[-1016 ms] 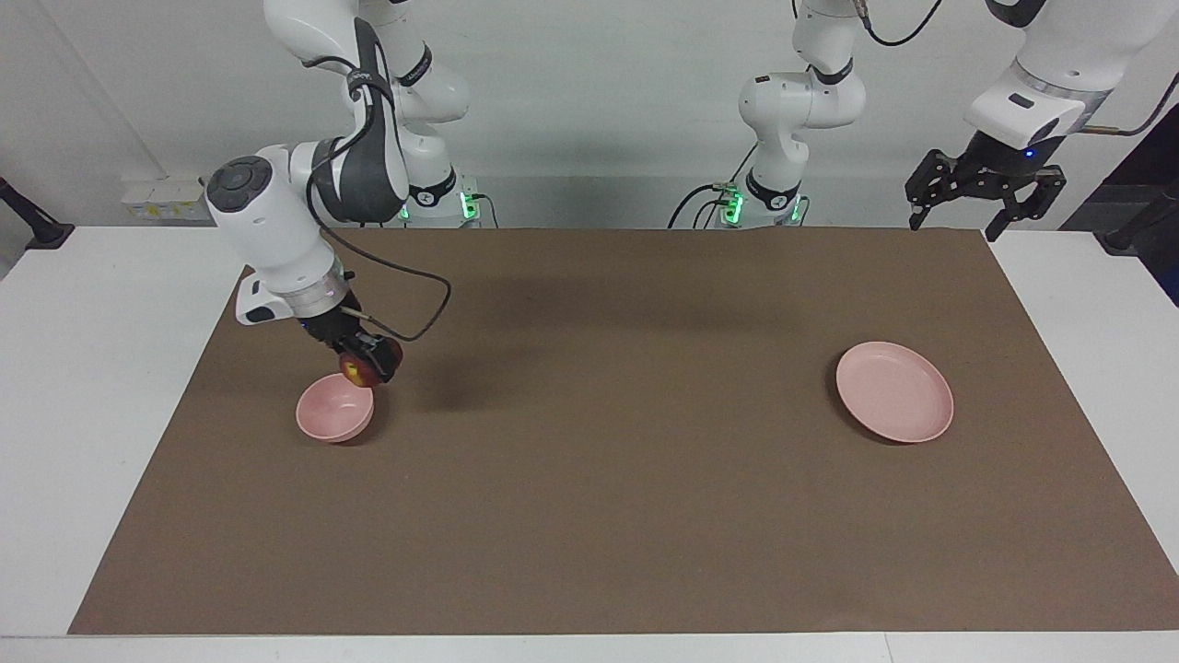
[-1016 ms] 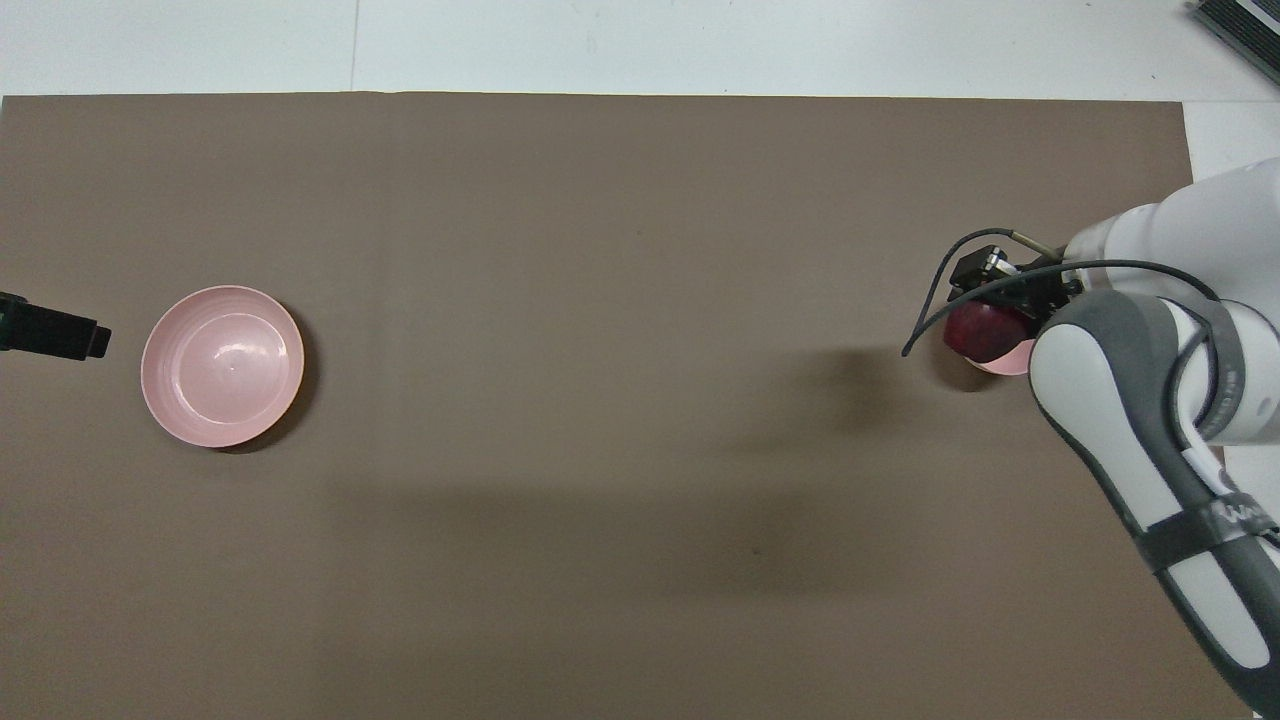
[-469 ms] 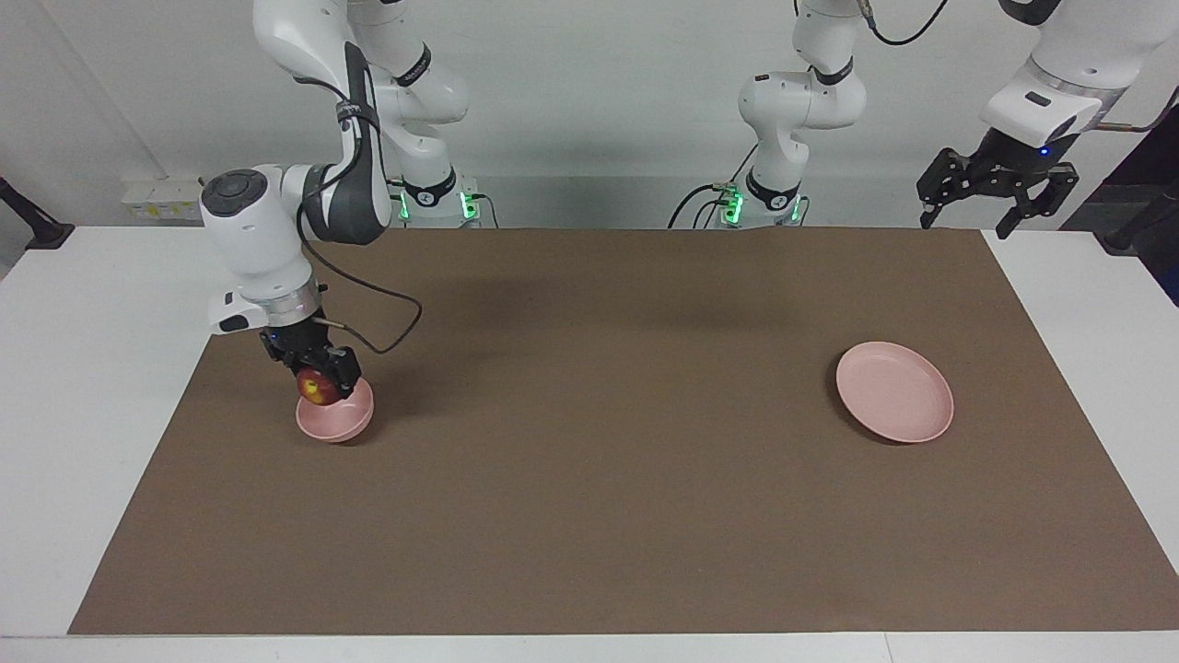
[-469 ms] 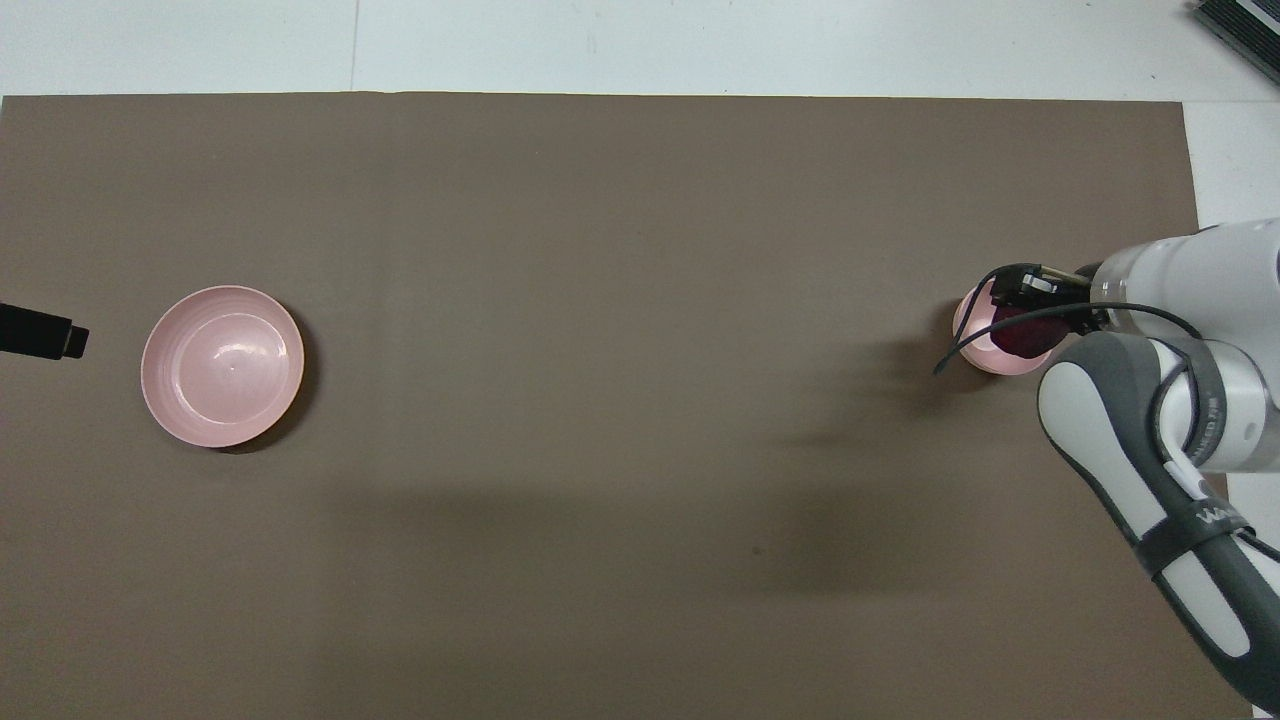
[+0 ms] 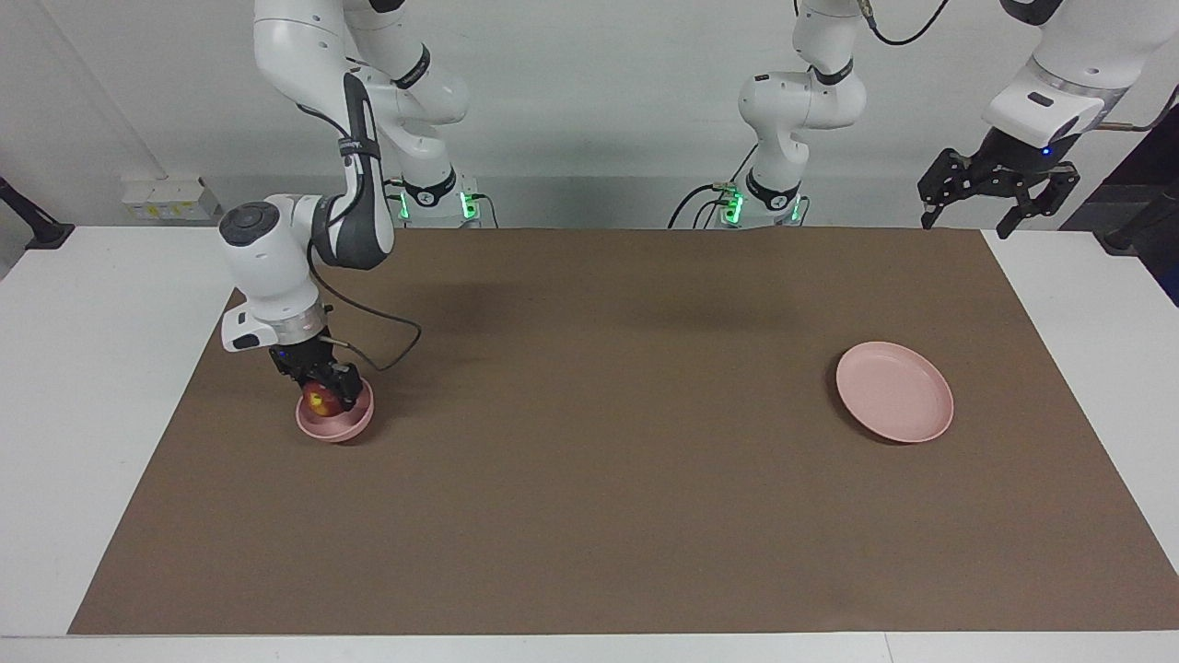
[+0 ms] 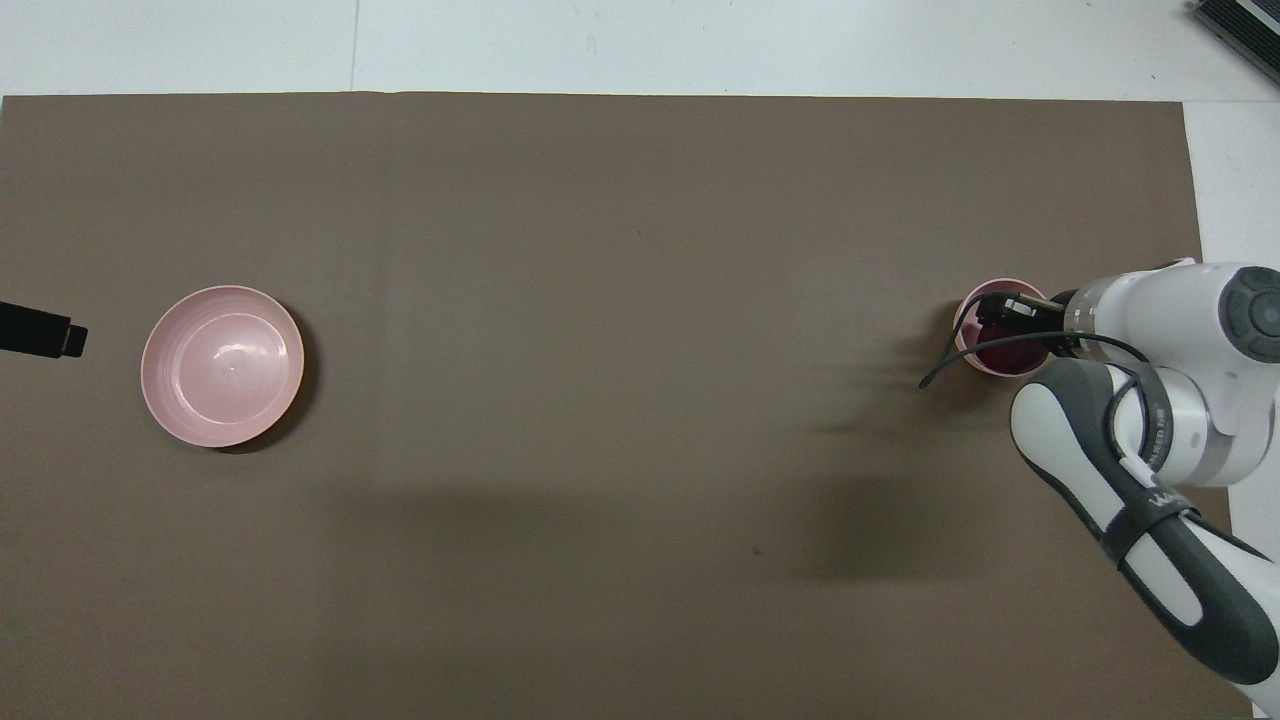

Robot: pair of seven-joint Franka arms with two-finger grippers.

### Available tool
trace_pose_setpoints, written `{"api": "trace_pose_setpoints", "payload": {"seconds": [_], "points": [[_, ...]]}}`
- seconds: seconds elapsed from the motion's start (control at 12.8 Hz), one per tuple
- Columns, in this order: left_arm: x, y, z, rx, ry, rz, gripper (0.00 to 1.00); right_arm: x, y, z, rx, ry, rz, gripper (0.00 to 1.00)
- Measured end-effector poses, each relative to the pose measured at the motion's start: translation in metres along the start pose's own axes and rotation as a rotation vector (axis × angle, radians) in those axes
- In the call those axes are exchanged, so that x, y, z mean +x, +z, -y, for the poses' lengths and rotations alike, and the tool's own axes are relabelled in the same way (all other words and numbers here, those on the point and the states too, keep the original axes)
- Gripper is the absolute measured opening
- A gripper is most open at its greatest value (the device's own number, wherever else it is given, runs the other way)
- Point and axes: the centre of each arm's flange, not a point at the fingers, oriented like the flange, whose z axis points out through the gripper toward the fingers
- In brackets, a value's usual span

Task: Move apple from plate to bowl
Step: 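Lower the apple into the small pink cup with the right gripper, then open the right gripper and draw it back from the cup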

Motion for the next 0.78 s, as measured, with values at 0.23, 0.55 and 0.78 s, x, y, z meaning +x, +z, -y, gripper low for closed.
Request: {"api": "trace_pose_setpoints", "payload": {"seconds": [0.23,0.55,0.78], "points": [[0.0,0.0,0.0,0.0,0.001,0.0,1.0,0.006,-0.006,0.003,0.001,-0.002,-0.003,1.0],[0.0,0.0,-0.002,0.0,0.003,0.0,1.0,0.028,-0.061,0.012,-0.029,-0.09,0.088,1.0],[0.0,0.0,-0.001,0.0,0.002,0.0,1.0,0.033,-0.105,0.014,-0.047,-0.175,0.174,1.0]]}}
